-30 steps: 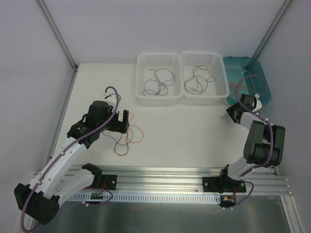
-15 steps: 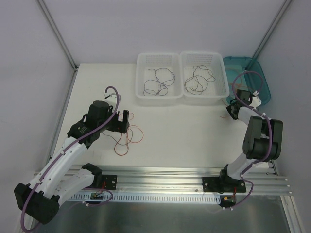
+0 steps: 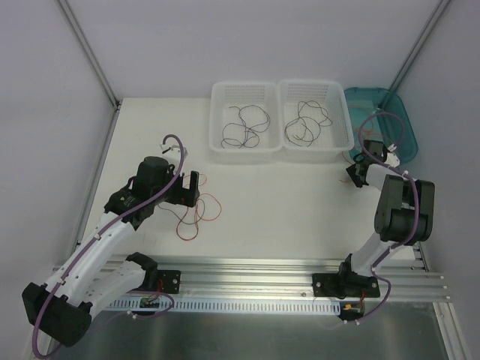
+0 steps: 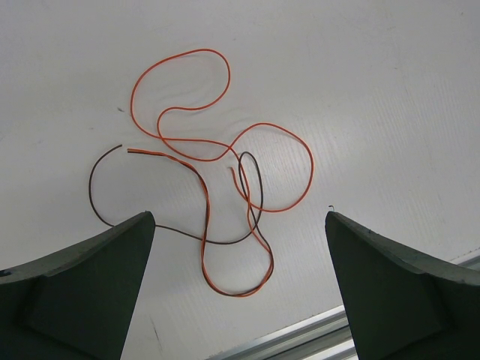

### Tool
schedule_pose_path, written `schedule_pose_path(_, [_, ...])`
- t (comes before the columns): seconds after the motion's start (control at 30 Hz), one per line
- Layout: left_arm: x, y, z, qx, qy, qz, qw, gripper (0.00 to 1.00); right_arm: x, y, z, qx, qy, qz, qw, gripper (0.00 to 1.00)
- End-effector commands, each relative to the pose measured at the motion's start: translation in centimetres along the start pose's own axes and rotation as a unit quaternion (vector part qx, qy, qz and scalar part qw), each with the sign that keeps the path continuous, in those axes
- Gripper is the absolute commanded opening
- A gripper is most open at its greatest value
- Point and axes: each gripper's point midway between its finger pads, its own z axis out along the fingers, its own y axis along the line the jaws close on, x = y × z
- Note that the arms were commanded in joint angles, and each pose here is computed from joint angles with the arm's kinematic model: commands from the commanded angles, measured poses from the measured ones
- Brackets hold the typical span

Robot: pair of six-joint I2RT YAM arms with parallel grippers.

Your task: Untangle the cables

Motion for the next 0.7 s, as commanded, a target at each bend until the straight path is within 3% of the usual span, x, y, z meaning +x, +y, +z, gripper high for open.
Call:
schedule_pose_path(0.0, [-0.5, 0.0, -0.3, 0.002, -0.015, 0.0, 1.0, 0.99, -0.4, 1.5, -0.1, -0.017, 0.002, 0.017, 1.0, 0.34])
schedule_pose_path(0.2, [-0.5, 0.1, -0.3, 0.0, -0.016, -0.001, 1.0, 0.99, -0.2, 1.4, 0.3, -0.01, 0.011, 0.024, 1.0, 0.27])
schedule_pose_path(0.4, [-0.6, 0.0, -0.4, 0.003, -0.018, 0.0, 1.0, 0.99, 0.2, 0.7, 0.1, 0.002, 0.014, 0.023, 1.0, 0.01])
schedule_pose_path(0.67, [-0.7, 0.0, -0.4, 0.003, -0.018, 0.0, 1.0, 0.99, -0.9, 0.8, -4.5, -0.03, -0.006, 0.0, 1.0, 0.01])
